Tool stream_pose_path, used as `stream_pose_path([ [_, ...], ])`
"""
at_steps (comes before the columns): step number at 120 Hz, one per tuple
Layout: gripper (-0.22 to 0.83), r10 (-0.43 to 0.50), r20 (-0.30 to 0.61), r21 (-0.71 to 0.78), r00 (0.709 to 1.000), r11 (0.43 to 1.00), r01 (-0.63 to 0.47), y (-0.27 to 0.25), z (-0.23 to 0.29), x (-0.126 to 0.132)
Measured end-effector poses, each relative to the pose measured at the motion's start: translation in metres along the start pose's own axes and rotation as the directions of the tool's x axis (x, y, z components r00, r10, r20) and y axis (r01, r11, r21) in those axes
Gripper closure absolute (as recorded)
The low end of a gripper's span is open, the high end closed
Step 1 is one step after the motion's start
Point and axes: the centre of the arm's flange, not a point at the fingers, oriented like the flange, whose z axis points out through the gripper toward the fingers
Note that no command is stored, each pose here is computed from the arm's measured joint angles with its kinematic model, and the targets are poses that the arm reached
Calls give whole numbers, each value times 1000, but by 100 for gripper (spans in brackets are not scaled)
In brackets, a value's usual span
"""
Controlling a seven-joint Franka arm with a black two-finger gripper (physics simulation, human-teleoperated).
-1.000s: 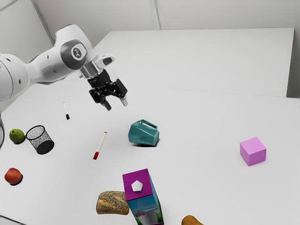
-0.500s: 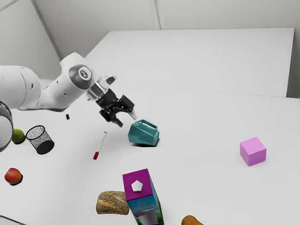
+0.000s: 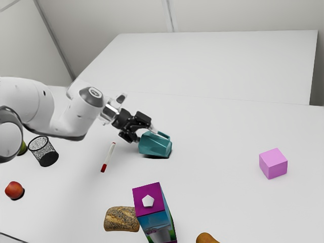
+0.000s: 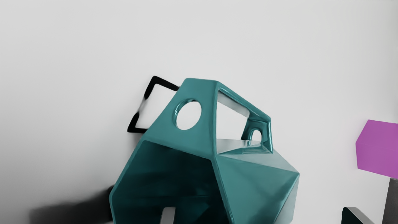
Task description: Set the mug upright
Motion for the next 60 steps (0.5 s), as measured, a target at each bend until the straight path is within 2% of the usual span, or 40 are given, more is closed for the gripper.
stream_pose_path([
  [33,7,-4,-49,-119,999,993,-1,-10,18,-6],
  [44,19,17,-62,-137,998,990,-26,-9,19,-6],
  [60,44,53,-77,-145,996,987,-63,-8,20,-6],
])
